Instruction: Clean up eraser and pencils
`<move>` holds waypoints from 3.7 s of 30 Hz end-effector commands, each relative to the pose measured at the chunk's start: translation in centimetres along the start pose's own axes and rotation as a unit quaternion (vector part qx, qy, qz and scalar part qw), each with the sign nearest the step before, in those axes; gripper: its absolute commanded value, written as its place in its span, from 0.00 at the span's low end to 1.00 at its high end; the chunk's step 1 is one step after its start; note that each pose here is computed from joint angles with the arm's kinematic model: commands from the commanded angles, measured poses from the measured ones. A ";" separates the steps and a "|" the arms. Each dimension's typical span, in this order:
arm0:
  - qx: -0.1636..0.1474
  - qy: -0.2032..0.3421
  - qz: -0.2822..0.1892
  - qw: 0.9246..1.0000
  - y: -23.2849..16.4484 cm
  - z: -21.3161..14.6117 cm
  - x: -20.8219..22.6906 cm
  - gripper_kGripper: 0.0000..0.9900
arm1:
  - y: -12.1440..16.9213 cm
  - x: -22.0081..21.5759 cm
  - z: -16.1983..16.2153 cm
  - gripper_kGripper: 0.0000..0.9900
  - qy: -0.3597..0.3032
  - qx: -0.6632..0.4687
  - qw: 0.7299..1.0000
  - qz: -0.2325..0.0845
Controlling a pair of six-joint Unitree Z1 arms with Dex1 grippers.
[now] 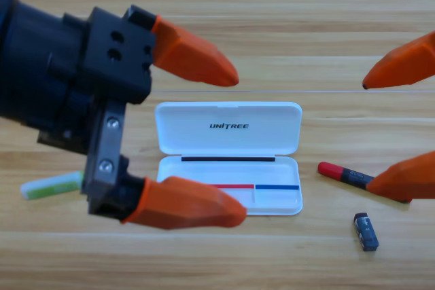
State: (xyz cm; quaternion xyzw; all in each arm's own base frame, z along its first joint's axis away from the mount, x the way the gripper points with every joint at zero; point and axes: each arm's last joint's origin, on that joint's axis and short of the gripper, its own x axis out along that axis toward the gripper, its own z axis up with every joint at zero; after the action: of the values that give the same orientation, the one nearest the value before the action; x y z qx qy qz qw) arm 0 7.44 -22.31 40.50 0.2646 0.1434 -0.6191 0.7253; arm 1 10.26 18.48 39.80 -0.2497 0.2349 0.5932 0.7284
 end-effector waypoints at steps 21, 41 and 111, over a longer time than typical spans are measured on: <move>0.036 0.065 0.063 0.995 0.1 -1.8 -2.2 0.97 | -5.5 0.7 -4.1 0.96 0.165 0.274 0.933 -0.166; 0.196 0.265 0.214 0.919 2.8 -8.1 -3.8 0.97 | -8.3 15.4 -8.4 0.96 0.393 0.431 0.796 -0.161; -0.107 0.442 0.059 0.889 15.2 -24.5 6.0 0.94 | -8.5 23.1 -2.3 0.00 0.417 -0.007 0.896 0.148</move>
State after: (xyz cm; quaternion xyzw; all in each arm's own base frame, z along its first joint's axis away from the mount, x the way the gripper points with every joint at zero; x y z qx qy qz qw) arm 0 26.67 -10.99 21.81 0.4340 0.4885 -0.3627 0.6644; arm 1 23.09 30.60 27.15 -0.4265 0.5395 0.5066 0.5200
